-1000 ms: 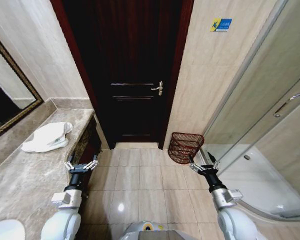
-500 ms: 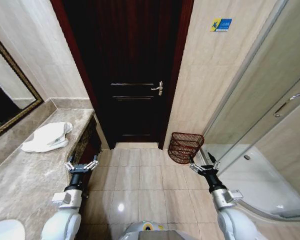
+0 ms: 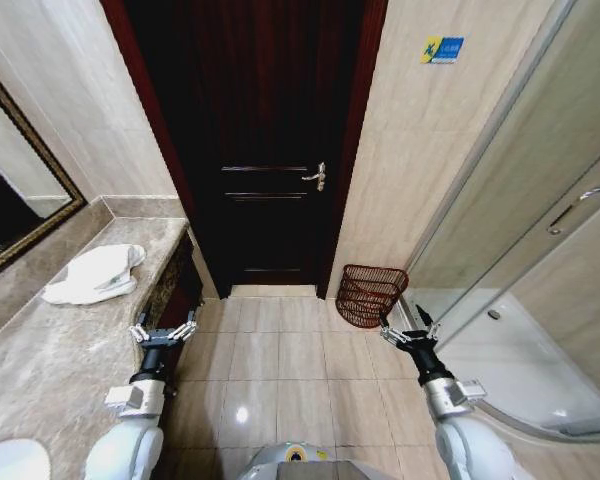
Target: Discard the used towel into the hamper.
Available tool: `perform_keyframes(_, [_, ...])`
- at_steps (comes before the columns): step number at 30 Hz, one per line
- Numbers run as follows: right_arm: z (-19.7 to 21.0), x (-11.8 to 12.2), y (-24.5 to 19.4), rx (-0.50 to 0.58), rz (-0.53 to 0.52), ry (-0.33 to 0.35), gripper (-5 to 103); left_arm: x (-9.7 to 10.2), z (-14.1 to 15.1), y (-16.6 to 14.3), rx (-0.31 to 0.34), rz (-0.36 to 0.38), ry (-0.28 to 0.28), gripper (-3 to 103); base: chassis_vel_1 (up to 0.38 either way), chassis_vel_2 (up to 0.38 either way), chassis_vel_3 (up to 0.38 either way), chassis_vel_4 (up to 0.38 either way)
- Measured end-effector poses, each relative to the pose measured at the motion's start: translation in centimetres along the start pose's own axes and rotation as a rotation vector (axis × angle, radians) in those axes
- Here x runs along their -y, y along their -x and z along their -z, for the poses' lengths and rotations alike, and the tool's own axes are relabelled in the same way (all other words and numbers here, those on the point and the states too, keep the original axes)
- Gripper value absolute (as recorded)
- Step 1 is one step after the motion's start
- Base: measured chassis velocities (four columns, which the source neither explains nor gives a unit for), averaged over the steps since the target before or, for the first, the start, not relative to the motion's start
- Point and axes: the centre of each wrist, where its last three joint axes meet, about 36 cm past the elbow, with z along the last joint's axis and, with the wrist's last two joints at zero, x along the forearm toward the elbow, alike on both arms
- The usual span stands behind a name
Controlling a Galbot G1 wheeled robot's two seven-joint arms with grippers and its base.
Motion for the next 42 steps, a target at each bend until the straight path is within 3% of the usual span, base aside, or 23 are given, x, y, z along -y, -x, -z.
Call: perform_keyframes(42, [-0.41,0.17,0.13,0.0,0.005,-0.003,100,0.15,0.07,-0.1,-0.001,-0.012,0.002,100,-0.002,0.012,0.014,-0.001])
